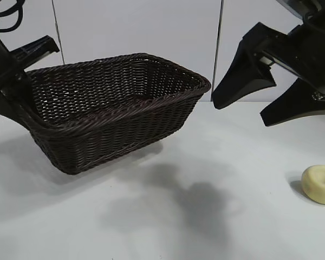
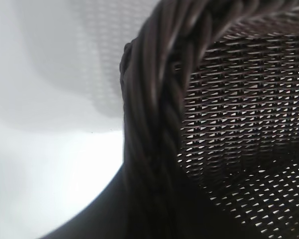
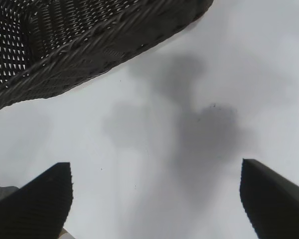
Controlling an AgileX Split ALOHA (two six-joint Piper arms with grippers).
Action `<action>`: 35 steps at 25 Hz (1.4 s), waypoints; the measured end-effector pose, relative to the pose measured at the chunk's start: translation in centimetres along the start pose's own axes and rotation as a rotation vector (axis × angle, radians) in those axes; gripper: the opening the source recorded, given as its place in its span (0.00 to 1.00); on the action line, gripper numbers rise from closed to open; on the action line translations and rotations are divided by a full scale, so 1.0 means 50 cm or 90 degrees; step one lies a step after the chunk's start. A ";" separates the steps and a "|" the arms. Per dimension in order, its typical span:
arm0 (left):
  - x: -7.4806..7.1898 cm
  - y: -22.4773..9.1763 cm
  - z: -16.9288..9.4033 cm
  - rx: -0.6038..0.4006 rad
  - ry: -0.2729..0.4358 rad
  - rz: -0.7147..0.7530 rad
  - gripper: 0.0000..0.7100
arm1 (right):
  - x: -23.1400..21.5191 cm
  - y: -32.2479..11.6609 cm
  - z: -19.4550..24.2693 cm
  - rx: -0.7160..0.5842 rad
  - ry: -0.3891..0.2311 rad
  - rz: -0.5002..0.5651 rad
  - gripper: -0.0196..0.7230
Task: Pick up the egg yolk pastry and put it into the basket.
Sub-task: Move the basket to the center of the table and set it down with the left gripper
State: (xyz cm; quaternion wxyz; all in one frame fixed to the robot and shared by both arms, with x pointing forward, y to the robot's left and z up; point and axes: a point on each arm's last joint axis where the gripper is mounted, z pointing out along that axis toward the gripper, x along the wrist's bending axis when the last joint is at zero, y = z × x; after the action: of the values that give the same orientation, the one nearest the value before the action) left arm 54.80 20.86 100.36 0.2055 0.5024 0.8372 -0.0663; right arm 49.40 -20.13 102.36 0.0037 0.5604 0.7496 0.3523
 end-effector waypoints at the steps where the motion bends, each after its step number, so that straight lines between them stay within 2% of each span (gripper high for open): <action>1: 0.004 0.005 -0.006 0.011 -0.003 0.025 0.14 | 0.000 0.000 0.000 0.000 0.000 0.000 0.91; 4: 0.011 0.014 -0.020 0.036 -0.002 0.096 0.14 | 0.000 0.000 0.000 0.000 0.000 -0.001 0.91; 7: 0.004 0.021 -0.030 0.054 0.001 0.169 0.14 | 0.000 0.000 0.000 0.000 0.000 -0.001 0.91; 12: -0.012 0.039 -0.012 0.122 0.009 0.265 0.14 | 0.000 0.000 0.000 0.001 0.000 -0.001 0.91; 14: -0.020 0.049 -0.001 0.128 0.004 0.282 0.14 | 0.000 0.000 0.000 0.001 0.000 -0.001 0.91; 21: -0.041 0.041 0.053 0.165 -0.007 0.312 0.14 | 0.000 0.000 0.000 0.001 0.000 -0.001 0.91; 28: -0.044 0.046 0.064 0.144 -0.011 0.313 0.14 | 0.000 0.000 0.000 0.001 0.000 -0.001 0.91; 35: -0.031 0.052 0.112 0.171 0.003 0.318 0.14 | 0.000 0.000 0.000 0.001 0.000 -0.001 0.91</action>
State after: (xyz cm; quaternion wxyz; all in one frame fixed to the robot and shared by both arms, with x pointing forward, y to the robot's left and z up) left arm 59.24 19.07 96.19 0.1451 0.7163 0.6714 -0.1228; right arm 49.39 -20.13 102.35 0.0038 0.5599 0.7503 0.3515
